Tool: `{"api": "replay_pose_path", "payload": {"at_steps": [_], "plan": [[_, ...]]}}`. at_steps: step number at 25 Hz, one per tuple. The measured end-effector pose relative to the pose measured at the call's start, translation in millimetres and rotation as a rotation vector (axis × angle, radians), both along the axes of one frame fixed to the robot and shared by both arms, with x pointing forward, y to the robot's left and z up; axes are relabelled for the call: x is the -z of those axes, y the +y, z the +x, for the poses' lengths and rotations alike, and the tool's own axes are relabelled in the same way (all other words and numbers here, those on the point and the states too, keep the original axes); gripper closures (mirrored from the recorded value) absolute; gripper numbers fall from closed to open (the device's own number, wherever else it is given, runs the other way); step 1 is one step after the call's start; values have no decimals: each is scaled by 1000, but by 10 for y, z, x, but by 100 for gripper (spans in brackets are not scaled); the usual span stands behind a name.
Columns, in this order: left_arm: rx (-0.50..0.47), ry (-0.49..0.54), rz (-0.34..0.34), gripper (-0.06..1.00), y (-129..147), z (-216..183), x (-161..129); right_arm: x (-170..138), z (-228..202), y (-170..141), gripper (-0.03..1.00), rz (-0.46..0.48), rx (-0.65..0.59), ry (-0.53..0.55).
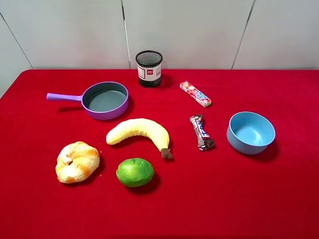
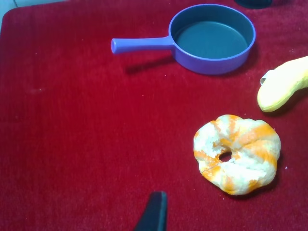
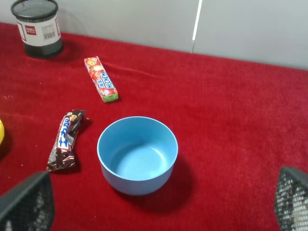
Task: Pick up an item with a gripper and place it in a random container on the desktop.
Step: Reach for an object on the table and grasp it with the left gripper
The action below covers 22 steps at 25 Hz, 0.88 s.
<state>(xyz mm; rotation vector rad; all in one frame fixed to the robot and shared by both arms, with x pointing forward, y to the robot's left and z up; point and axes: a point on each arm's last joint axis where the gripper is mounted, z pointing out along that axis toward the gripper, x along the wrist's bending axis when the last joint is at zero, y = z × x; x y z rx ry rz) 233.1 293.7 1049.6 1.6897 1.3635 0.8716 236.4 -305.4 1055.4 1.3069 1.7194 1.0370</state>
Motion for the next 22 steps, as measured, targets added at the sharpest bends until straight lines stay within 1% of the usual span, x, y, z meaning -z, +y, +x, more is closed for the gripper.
{"api": "replay_pose_path", "payload": {"at_steps": [22], "plan": [[0, 0, 0, 14, 0, 0, 0, 0, 0, 0, 27, 0, 0, 0]]}}
